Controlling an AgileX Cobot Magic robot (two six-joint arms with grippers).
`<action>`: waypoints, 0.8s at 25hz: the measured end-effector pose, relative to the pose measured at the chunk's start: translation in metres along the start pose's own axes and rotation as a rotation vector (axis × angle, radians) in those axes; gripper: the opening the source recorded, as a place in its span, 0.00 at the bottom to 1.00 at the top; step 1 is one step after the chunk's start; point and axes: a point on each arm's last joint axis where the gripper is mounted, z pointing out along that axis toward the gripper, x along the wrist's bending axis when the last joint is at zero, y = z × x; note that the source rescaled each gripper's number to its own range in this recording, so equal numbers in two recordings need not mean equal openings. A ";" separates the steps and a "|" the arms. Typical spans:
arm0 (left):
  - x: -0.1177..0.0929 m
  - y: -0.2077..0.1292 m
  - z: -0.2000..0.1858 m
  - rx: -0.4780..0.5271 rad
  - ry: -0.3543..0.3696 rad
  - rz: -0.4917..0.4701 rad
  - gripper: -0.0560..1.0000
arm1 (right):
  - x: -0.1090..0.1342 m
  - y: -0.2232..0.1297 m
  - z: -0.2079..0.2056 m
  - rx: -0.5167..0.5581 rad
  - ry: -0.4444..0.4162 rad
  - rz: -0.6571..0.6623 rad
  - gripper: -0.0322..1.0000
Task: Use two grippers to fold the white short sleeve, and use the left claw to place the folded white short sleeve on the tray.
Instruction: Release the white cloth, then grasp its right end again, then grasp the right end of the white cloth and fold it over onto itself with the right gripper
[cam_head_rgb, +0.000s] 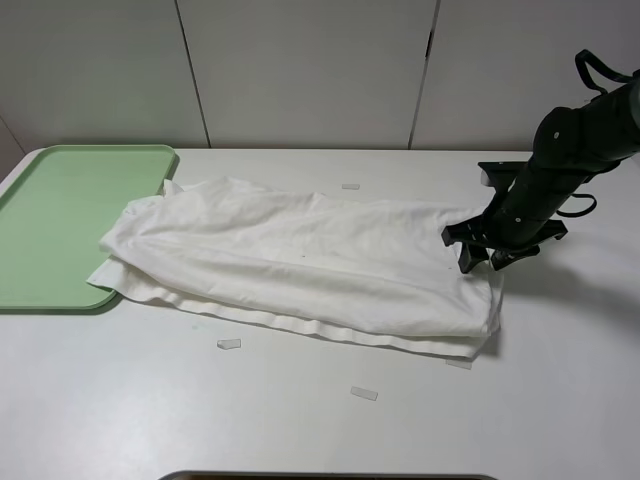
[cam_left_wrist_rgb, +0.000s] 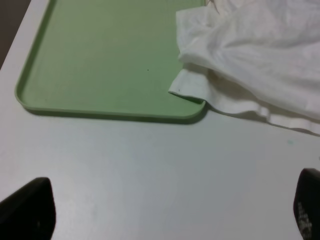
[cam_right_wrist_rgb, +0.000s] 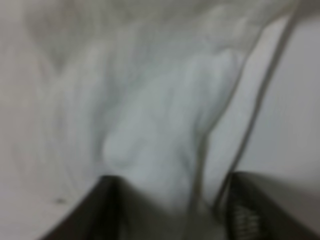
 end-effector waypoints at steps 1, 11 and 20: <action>0.000 0.000 0.000 0.000 0.000 0.000 0.95 | 0.000 0.000 0.000 -0.002 0.003 0.007 0.49; 0.000 0.000 0.000 0.000 0.000 0.000 0.95 | 0.002 0.001 0.001 -0.005 0.024 0.046 0.09; 0.000 0.000 0.000 0.000 0.000 0.000 0.95 | 0.002 0.002 -0.012 -0.030 0.012 0.016 0.09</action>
